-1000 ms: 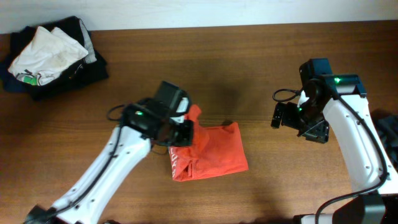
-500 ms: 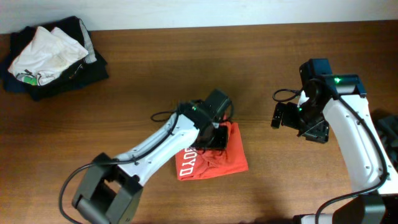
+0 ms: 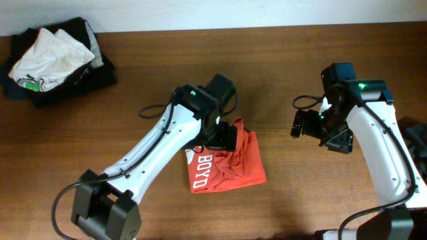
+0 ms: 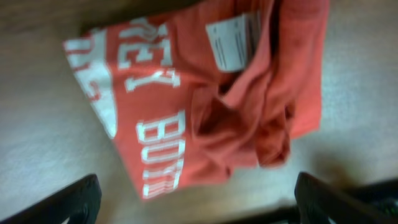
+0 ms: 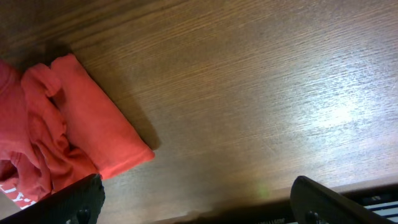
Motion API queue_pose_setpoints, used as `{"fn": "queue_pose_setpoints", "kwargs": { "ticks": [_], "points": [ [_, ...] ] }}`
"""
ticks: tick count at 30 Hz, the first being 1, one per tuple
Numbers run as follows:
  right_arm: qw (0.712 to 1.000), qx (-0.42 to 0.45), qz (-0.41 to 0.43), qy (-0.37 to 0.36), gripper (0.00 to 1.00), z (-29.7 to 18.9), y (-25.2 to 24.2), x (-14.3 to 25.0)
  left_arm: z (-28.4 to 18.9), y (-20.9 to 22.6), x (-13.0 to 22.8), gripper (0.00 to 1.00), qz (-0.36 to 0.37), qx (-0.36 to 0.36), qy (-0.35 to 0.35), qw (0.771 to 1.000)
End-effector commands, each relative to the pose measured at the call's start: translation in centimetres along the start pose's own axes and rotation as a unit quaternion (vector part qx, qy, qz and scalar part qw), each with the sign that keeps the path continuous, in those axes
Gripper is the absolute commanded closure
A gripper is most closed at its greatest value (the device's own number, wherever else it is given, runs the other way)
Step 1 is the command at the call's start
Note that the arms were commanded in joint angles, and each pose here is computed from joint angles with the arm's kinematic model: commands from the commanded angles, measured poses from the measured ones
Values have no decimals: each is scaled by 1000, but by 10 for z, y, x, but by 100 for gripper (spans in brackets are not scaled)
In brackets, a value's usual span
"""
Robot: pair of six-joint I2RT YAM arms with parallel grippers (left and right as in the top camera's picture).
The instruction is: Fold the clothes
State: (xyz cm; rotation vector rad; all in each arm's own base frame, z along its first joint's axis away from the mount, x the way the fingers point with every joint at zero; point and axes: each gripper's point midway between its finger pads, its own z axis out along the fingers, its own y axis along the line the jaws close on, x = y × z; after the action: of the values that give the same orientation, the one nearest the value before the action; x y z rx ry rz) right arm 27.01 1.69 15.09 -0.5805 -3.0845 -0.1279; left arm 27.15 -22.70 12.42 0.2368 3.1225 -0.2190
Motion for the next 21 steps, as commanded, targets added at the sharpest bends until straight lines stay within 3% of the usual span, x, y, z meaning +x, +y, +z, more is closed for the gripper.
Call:
{"fn": "queue_pose_setpoints", "kwargs": {
  "ticks": [1, 4, 7, 9, 12, 13, 15, 18, 21],
  "points": [
    [1000, -4, 1, -2, 1, -2, 0, -1, 35, 1, 9, 5, 4, 20, 22, 1000],
    [1000, -4, 1, -2, 2, -2, 0, -1, 59, -1, 10, 7, 3, 44, 29, 999],
    [1000, -4, 1, -2, 1, -2, 0, -1, 66, -48, 6, 9, 74, 169, 25, 983],
    [1000, -4, 1, -2, 1, -2, 0, -1, 66, -58, 8, 18, 87, 176, 21, 980],
    [1000, -4, 1, -2, 1, -2, 0, -1, 72, -67, 16, 21, 102, 171, 27, 980],
    [1000, -4, 1, -2, 1, -2, 0, -1, 77, -65, 19, 27, 95, 167, 38, 981],
    [1000, -4, 1, -2, 1, -2, 0, -1, 88, -65, 22, 52, 84, 166, 58, 981],
    [1000, -4, 1, -2, 1, -2, 0, -1, 104, -69, 31, 100, 90, 160, 78, 980],
    [1000, -4, 1, -2, 1, -2, 0, -1, 95, -92, 41, 100, 106, 196, 92, 971]
  ]
}}
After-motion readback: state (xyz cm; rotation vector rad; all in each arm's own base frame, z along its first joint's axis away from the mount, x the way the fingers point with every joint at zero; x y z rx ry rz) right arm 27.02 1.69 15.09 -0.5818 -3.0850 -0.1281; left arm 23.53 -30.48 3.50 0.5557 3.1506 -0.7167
